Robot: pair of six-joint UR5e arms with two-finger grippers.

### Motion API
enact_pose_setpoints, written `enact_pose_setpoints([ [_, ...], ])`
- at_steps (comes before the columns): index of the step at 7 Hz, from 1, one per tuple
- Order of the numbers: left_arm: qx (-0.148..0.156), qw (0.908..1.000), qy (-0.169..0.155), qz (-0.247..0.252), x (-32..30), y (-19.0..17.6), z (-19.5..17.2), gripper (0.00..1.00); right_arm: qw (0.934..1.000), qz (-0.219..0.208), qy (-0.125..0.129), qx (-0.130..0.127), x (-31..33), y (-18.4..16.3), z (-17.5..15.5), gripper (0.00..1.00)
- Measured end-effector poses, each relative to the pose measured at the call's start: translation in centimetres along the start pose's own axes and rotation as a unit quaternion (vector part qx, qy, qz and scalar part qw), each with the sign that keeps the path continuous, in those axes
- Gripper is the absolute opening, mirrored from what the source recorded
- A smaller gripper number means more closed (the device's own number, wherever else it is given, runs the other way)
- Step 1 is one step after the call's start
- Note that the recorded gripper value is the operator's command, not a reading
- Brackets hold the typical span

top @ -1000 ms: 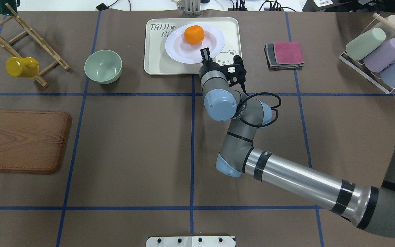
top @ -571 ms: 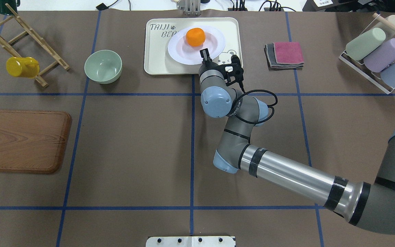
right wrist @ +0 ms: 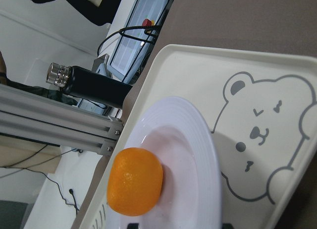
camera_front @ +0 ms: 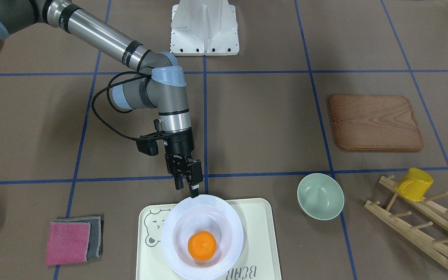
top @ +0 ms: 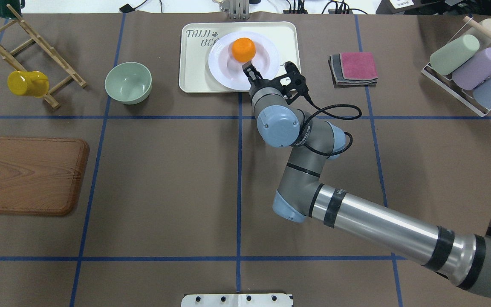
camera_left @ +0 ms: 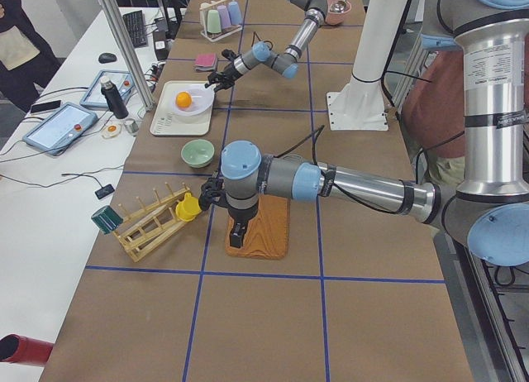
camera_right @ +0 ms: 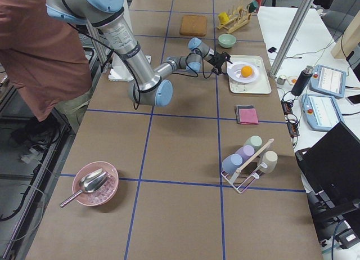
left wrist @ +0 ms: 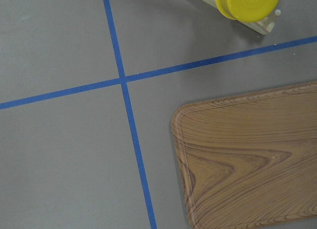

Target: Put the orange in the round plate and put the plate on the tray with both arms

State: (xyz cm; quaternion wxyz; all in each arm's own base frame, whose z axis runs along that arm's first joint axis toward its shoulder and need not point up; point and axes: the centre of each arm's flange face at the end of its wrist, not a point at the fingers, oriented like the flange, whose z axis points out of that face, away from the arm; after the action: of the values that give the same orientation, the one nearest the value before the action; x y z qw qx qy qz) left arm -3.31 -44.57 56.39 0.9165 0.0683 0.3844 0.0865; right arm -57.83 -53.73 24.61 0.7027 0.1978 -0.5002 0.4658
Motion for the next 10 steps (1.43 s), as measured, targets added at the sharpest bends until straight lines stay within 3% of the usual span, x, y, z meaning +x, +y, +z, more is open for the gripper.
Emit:
enact_pose_setpoints([
  [1,-0.002,1.0,0.0,-0.002,-0.1,0.1,0.1,0.99,0.9961,-0.078,0.038,-0.015,0.0,-1.1,-1.5,1.0],
  [2,-0.004,1.0,0.0,-0.003,-0.3,0.1,0.3,0.99,0.9854,-0.147,0.077,-0.038,-0.1,-3.3,-2.2,1.0],
  [4,-0.006,1.0,0.0,-0.001,-0.4,0.2,0.3,0.99,0.9505,-0.258,0.132,-0.111,1.0,-12.1,-4.2,1.0],
  [6,-0.01,0.9999,-0.001,-0.003,-0.6,0.7,0.5,0.99,0.8989,-0.36,0.168,-0.185,2.9,-24.1,-7.5,1.0],
  [8,-0.009,1.0,0.0,-0.003,-0.5,0.9,0.4,0.99,0.8422,-0.446,0.189,-0.237,8.1,-35.7,-11.6,1.0],
  [10,-0.001,1.0,-0.004,-0.001,0.0,0.5,-0.4,0.99,0.7963,-0.501,0.194,-0.279,17.7,-45.7,-15.9,1.0],
])
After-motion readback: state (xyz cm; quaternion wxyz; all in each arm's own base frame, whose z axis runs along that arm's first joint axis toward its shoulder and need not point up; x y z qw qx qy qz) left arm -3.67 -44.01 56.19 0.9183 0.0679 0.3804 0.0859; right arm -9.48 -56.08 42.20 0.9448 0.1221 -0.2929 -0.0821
